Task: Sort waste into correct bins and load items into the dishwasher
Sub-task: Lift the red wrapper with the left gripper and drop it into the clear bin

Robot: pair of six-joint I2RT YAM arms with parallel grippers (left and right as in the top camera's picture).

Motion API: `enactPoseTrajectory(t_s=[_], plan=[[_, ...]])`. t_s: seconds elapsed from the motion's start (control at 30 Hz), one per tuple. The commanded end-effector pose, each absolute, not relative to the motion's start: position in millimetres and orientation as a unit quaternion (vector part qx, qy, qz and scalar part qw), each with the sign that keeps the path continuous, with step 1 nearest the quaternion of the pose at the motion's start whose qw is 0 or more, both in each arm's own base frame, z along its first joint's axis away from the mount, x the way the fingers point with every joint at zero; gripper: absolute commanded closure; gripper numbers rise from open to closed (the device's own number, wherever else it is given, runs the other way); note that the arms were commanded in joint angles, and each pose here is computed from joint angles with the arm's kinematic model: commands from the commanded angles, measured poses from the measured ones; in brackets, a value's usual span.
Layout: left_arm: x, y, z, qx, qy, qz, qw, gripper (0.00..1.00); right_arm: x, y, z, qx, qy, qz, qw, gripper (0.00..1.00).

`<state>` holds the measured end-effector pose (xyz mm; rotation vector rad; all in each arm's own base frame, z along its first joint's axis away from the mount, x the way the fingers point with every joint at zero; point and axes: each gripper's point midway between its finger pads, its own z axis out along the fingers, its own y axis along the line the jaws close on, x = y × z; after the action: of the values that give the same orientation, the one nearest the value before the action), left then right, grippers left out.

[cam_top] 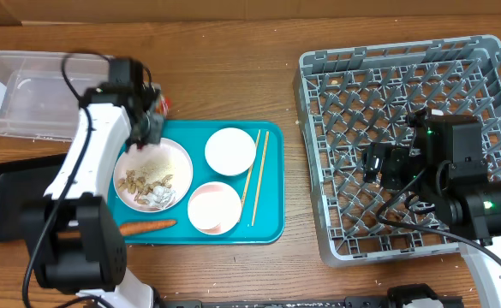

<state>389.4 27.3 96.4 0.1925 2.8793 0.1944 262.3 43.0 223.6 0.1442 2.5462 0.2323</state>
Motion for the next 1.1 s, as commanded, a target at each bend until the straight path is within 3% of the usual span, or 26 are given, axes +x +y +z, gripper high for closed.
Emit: enactPoseTrajectory(t_s=[0.0,0.17,0.5,0.53,0.63,0.7,0.8,0.93,1.07], plan=[[417.4,47.6,174.4,0.011,0.969,0.091,0.229,0.96,265.8,43.8,236.2,0.053,0.947,0.092,0.303,0.0],[433.8,85.1,202.8,-0.053,0.952,0.106,0.281,0.96,265.7,43.8,236.2,0.053,0.947,0.092,0.303,0.0],[439.3,154.4,186.4,-0.171,0.935,0.104,0.292,0.96,265.3,43.8,235.9,0.053,0.947,0.092,0.302,0.0],[440.6,155.7,185.2,-0.172,0.935,0.104,0.293,0.92,265.2,43.8,235.8,0.053,0.947,0.092,0.302,0.0],[444.4,158.0,185.3,-0.173,0.933,0.105,0.299,0.56,265.1,43.8,235.8,0.053,0.947,0.092,0.302,0.0],[444.7,158.0,187.5,-0.173,0.932,0.105,0.302,0.55,264.8,43.7,235.5,0.054,0.948,0.092,0.301,0.0],[434.2,148.4,184.5,-0.167,0.941,0.09,0.281,0.41,264.3,43.7,235.2,0.054,0.948,0.092,0.3,0.0],[406.4,110.8,173.7,-0.166,0.961,0.015,0.22,0.04,264.3,43.7,235.2,0.054,0.948,0.092,0.3,0.0],[369.5,70.4,159.6,-0.165,0.977,-0.033,0.128,0.0,263.4,43.6,234.4,0.054,0.949,0.091,0.298,0.0]])
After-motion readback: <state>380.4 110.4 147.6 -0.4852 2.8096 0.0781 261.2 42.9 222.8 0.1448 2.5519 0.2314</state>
